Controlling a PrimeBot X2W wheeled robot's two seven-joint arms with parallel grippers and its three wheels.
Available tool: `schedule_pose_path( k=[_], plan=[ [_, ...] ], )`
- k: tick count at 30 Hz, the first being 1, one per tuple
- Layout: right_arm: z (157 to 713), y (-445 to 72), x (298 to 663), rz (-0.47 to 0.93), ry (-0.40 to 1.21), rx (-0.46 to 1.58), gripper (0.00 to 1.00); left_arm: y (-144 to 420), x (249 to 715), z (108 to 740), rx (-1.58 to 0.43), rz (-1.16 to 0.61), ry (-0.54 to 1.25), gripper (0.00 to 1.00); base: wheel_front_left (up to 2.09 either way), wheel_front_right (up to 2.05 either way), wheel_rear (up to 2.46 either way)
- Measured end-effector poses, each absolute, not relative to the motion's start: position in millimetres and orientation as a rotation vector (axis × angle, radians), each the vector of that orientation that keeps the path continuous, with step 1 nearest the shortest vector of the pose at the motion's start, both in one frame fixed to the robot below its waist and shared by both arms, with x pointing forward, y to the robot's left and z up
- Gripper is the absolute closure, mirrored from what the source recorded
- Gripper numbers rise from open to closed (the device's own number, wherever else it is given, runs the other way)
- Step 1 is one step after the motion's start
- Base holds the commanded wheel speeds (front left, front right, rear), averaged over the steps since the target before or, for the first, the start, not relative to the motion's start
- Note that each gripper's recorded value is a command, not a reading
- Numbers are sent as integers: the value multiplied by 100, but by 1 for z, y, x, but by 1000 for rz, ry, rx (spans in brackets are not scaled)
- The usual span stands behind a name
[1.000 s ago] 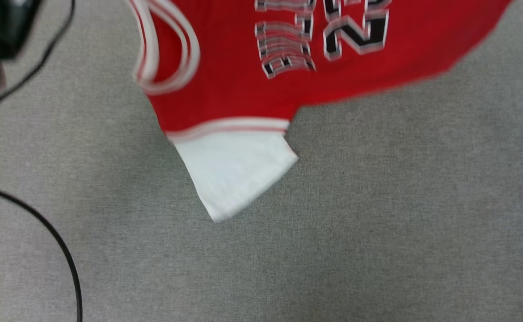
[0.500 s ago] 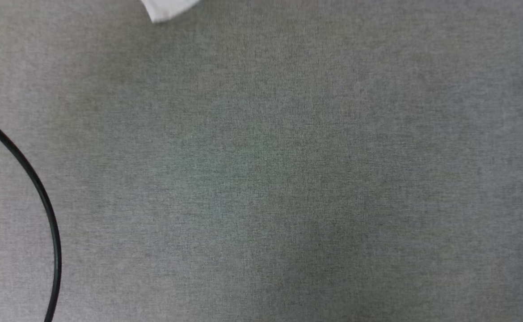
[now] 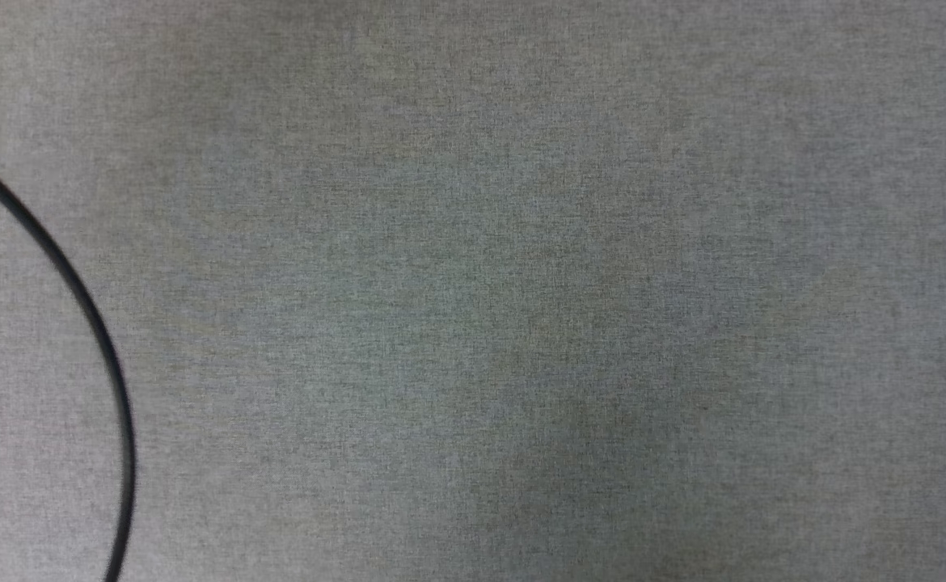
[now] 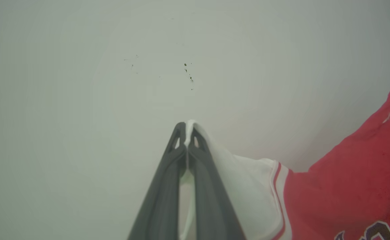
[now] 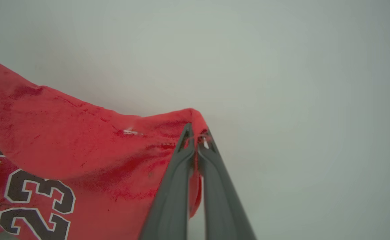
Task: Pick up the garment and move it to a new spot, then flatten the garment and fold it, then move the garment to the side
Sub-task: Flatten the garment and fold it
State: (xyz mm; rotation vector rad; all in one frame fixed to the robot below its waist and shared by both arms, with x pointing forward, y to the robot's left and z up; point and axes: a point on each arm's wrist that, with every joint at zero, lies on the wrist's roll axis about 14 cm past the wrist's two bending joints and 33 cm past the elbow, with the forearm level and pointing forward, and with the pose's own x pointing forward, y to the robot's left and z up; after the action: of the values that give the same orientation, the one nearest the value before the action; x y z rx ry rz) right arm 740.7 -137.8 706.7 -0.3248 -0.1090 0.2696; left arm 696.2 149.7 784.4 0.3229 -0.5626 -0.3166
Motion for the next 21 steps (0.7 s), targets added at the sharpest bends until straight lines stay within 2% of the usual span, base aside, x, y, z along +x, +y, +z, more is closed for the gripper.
schedule_pose_path(
  k=[5,10,16,21],
  plan=[
    [642,-125,733,326,28,-326,100,154,703,722,279,-327,-424,100,0,0,0],
    [588,-120,712,372,125,-302,100,160,690,665,273,-343,-302,100,0,0,0],
    [524,-121,667,430,247,-286,100,171,652,587,263,-371,-139,100,0,0,0],
    [484,-126,621,480,337,-270,100,166,601,543,231,-396,-62,100,0,0,0]
  ],
)
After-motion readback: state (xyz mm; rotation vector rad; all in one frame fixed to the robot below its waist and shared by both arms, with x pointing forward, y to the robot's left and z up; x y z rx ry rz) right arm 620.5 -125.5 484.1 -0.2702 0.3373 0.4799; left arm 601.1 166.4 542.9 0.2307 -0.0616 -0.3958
